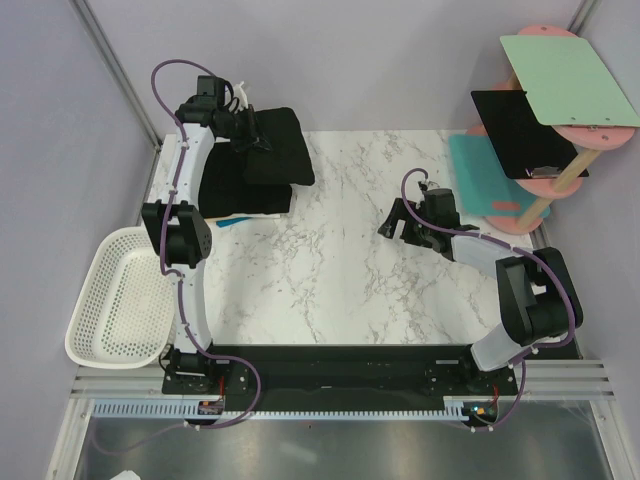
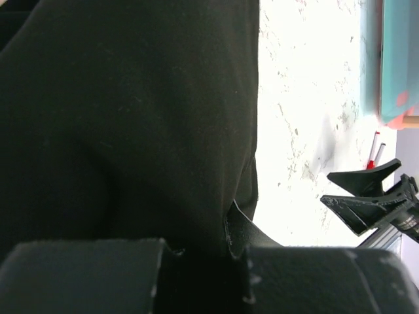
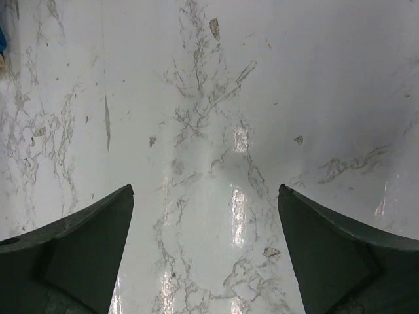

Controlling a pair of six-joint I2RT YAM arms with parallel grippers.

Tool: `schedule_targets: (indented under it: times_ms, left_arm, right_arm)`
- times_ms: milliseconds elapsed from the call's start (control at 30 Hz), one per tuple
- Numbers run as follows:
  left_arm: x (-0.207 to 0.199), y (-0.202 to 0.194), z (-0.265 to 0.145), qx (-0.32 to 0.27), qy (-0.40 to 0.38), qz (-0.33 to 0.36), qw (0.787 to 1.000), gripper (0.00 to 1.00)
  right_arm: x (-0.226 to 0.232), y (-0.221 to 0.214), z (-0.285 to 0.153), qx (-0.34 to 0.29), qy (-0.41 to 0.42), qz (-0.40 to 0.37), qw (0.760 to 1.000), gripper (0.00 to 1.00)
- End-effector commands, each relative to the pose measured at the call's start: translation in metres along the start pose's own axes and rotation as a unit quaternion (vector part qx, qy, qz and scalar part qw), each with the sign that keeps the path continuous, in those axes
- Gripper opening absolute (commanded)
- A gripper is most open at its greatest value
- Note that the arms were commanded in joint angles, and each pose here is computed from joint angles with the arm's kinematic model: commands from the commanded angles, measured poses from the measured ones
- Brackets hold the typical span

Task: Fold and stack the t-shirts
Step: Put the neatly folded tshirt into the corner of the board with the left arm

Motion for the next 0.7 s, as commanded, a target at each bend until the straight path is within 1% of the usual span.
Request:
schedule_targets:
  times_ms: [0, 100, 167, 267, 367, 533, 667]
  left_arm:
    - [-0.012, 0.017, -0.046, -0.035, -0.043, 0.047, 0.997, 0.02]
    - [0.008, 0.017, -0.052, -0.028, -0.024, 0.04, 0.999, 0.02]
    - [0.039, 0.023, -0.063, -0.034, -0.002, 0.019, 0.999, 0.02]
    - [0.074, 0.028, -0.07, -0.039, 0.019, -0.013, 0.999, 0.02]
    - [0.098, 0.032, -0.079, -0.047, 0.029, -0.039, 0.998, 0.03]
    - [0.122, 0.033, -0.081, -0.051, 0.065, -0.056, 0.995, 0.04]
    - [0.129, 0.027, -0.071, -0.033, 0.058, -0.067, 0.996, 0.03]
  right_arm:
    - [0.003, 0.004, 0.005, -0.015, 0.017, 0.001, 1.0, 0.98]
    - [0.001, 0.002, 0.007, -0.009, 0.016, 0.001, 1.0, 0.98]
    - [0.001, 0.0, 0.008, -0.007, 0.019, 0.003, 1.0, 0.98]
    - [0.001, -0.005, 0.012, 0.001, 0.025, 0.007, 1.0, 0.98]
    - [-0.001, -0.011, 0.014, 0.009, 0.026, 0.011, 1.0, 0.98]
    - [-0.004, -0.018, 0.016, 0.019, 0.023, 0.013, 0.999, 0.98]
    - [-0.005, -0.019, 0.019, 0.023, 0.022, 0.015, 0.999, 0.98]
Point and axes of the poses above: each gripper's point midway between its finger pads, its own z axis out along the fingers, its own x axis along the line the jaws close on, y = z × x, the point moved 8 cm from there along -z, back along the fingers, and after that the axes turned 8 degrees about -z, right-handed, at the moved point
